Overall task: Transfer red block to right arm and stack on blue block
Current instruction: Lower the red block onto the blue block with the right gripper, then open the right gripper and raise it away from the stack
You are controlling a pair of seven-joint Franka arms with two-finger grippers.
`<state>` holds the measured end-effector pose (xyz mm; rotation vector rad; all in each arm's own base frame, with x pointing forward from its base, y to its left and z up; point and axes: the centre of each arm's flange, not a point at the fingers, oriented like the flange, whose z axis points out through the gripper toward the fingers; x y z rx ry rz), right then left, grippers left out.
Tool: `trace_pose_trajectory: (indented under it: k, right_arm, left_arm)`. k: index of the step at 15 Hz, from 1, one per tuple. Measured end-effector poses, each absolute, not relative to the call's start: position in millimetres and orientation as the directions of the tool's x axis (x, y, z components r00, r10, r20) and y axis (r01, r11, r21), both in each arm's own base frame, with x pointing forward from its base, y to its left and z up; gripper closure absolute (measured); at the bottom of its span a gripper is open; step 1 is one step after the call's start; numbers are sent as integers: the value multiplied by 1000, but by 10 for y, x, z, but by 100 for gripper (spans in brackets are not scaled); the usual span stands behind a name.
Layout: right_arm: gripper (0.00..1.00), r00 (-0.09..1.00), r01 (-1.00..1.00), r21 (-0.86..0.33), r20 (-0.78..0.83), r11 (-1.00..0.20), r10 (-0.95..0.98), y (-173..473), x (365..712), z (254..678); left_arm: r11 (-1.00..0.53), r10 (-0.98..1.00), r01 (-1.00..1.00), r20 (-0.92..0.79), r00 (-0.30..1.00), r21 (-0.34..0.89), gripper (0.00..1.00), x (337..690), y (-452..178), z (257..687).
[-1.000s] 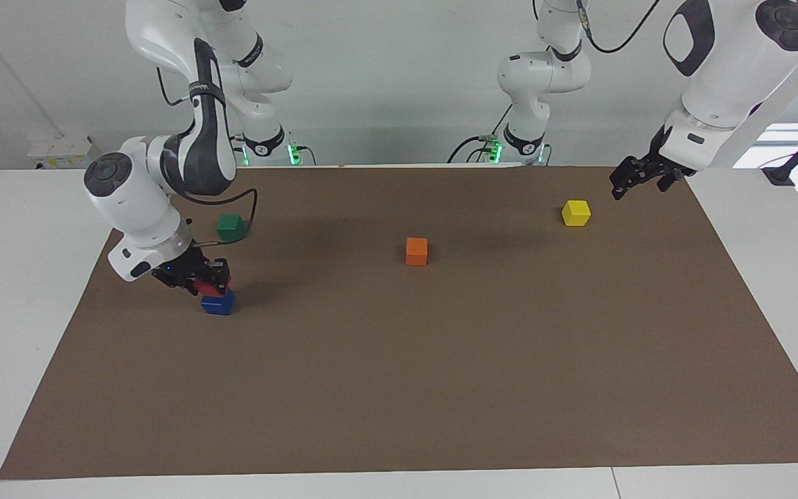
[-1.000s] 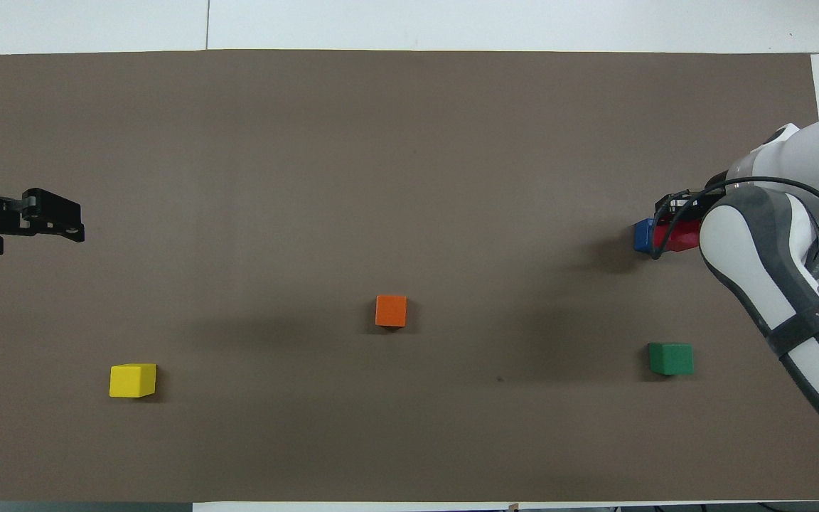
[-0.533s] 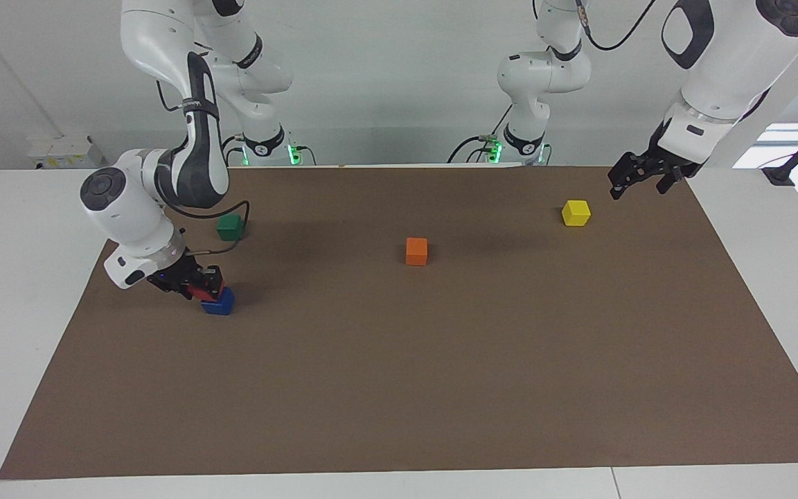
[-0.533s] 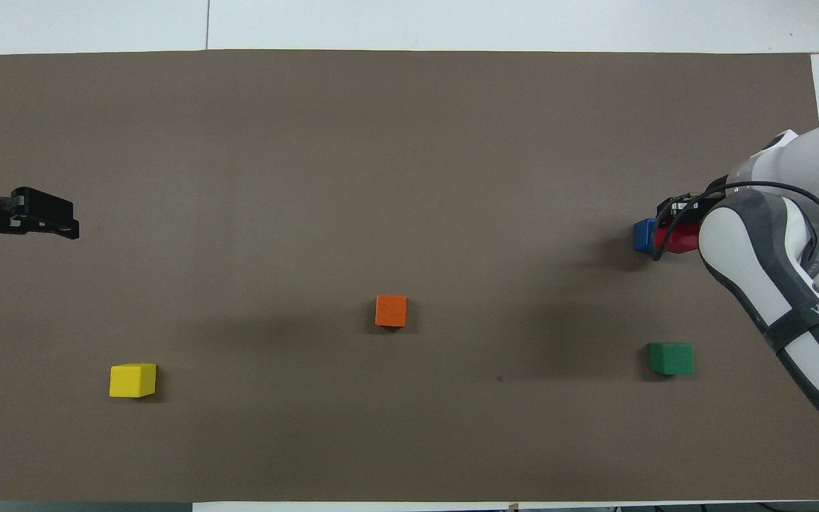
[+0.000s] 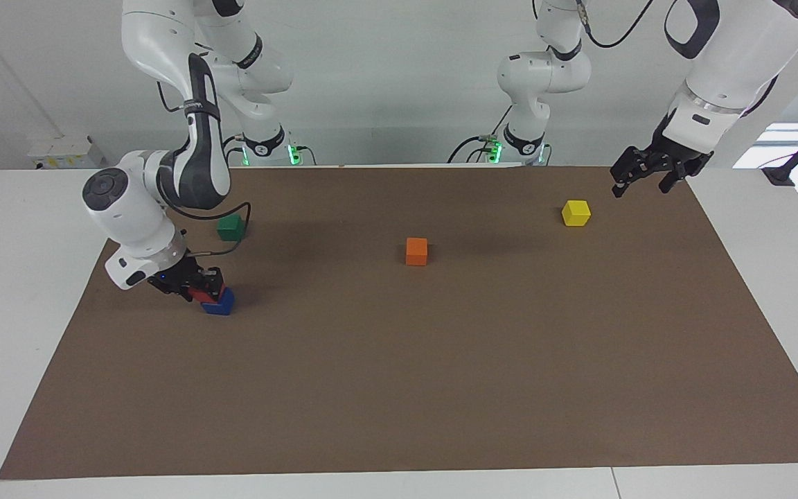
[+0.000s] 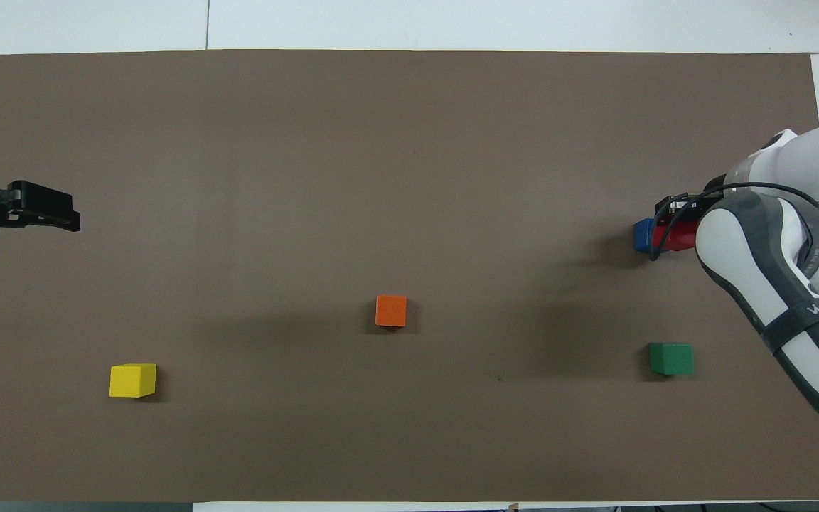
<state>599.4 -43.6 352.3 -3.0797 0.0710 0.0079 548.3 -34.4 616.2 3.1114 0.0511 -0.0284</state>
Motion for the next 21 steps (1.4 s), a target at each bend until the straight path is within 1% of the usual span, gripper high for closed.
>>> trace_pose_trajectory:
  k: [5,11,12,13,14,17,18,21]
  right_arm:
    - [44,999,-51,-61,-6,-997,-51,-415,5997,3525]
    - [44,998,-57,-61,-6,-997,-56,-358,6003,3527]
    - [40,998,-57,-61,-7,-997,-56,-347,6002,3522]
    - [40,998,-57,-61,-10,-997,-56,-340,5999,3508]
    - [33,998,-57,-61,-14,-997,-56,-338,5997,3488]
    - [4,998,-57,-61,-18,-996,-56,-339,5997,3462]
    - [0,998,-57,-61,-18,-996,-56,-339,5998,3464]
    - [0,998,-55,-63,-32,-996,-53,-331,6016,3553]
  left_arm:
    - [-999,31,32,-19,999,30,0,5483,-352,6162]
    - [-1000,-2,0,-55,998,27,0,5414,-527,6157]
    - [-1000,-1,1,-62,998,26,0,5398,-521,6170]
    - [-1000,0,2,-63,998,26,0,5386,-512,6186]
    - [-1000,1,3,-62,998,26,0,5378,-508,6199]
    - [-1000,4,6,-63,998,25,0,5367,-503,6210]
    - [-1000,6,7,-63,998,25,0,5367,-496,6210]
    - [-1000,15,17,-62,998,26,0,5370,-445,6214]
